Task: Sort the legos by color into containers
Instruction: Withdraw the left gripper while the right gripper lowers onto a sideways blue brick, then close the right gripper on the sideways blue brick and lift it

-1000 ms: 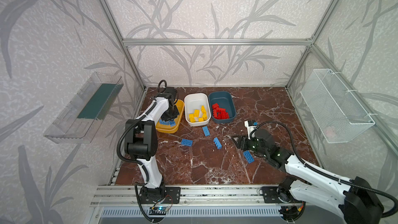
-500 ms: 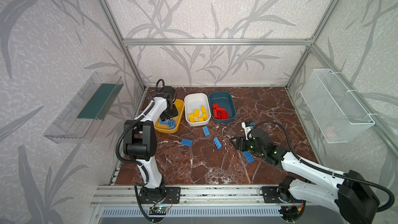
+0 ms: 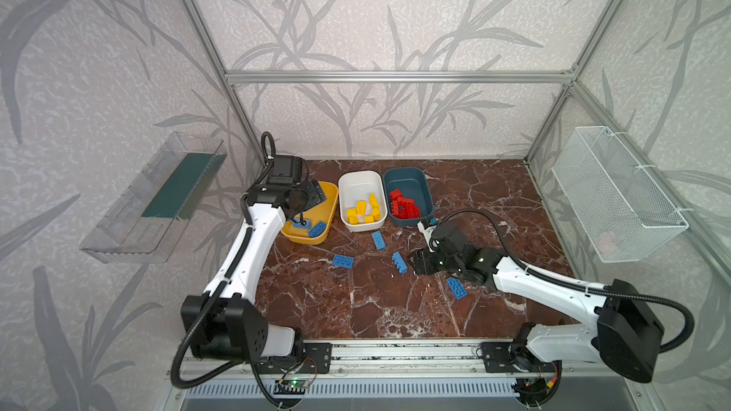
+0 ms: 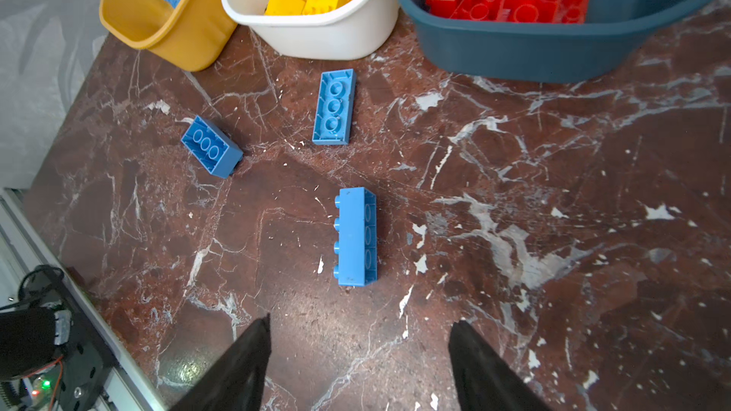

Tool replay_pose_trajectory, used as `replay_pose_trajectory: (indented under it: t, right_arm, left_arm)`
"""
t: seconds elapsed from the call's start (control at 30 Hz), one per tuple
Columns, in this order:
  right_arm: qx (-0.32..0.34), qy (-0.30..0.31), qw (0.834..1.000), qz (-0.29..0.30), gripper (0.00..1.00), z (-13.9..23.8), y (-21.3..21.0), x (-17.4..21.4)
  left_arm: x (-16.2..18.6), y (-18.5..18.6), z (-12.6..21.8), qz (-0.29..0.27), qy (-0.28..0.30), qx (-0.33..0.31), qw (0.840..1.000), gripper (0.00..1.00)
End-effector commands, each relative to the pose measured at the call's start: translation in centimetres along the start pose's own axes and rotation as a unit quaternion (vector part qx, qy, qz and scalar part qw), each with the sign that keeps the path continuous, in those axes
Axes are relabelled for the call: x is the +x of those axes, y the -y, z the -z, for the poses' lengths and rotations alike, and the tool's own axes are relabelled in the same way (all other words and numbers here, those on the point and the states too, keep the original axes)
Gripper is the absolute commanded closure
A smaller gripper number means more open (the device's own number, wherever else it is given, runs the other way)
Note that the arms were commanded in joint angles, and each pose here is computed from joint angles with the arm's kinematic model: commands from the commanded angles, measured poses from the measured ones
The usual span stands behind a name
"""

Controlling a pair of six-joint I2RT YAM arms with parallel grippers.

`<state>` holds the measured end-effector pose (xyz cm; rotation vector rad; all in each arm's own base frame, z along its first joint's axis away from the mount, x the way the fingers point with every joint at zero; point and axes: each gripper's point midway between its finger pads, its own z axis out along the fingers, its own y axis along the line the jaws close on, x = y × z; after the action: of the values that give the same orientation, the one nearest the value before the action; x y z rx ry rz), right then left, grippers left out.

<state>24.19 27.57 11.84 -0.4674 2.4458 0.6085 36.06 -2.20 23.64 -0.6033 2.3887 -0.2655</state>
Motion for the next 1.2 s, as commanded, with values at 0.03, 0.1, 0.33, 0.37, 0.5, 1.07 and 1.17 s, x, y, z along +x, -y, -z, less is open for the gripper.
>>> replay_pose_trajectory:
  t: [0.03,0.1,0.33,0.37,0.5,1.07,1.17]
  right_arm:
    - [0.056,-0.042,0.996,0.047,0.27,-0.6,0.1,0.8]
    - [0.063,-0.058,0.995,0.049,0.27,-1.2,-0.1,0.9]
    - [0.081,-0.099,0.990,0.052,0.32,-3.5,-0.4,1.7]
    - [0.083,-0.104,0.990,0.053,0.33,-3.7,-0.5,1.8]
    - [0.092,-0.133,0.986,0.051,0.37,-4.9,-0.5,2.4]
    - [0.127,-0.205,0.970,0.043,0.66,-8.0,0.0,3.9]
    - [0.127,-0.206,0.969,0.042,0.72,-8.1,-0.1,3.9]
  left_arm:
    - [1.6,1.1,2.6,-0.006,0.013,0.062,0.998,0.06]
    - [2.7,0.9,3.4,-0.009,0.015,0.076,0.997,0.03]
    - [7.4,-0.4,4.7,-0.030,0.008,0.102,0.994,0.01]
    - [7.8,-0.7,5.0,-0.033,0.010,0.103,0.994,0.01]
    - [8.8,-1.8,6.0,-0.043,0.028,0.103,0.993,0.01]
    - [10.0,-2.2,6.6,-0.046,0.054,0.130,0.989,0.01]
    - [10.0,-2.2,6.7,-0.045,0.055,0.131,0.989,0.01]
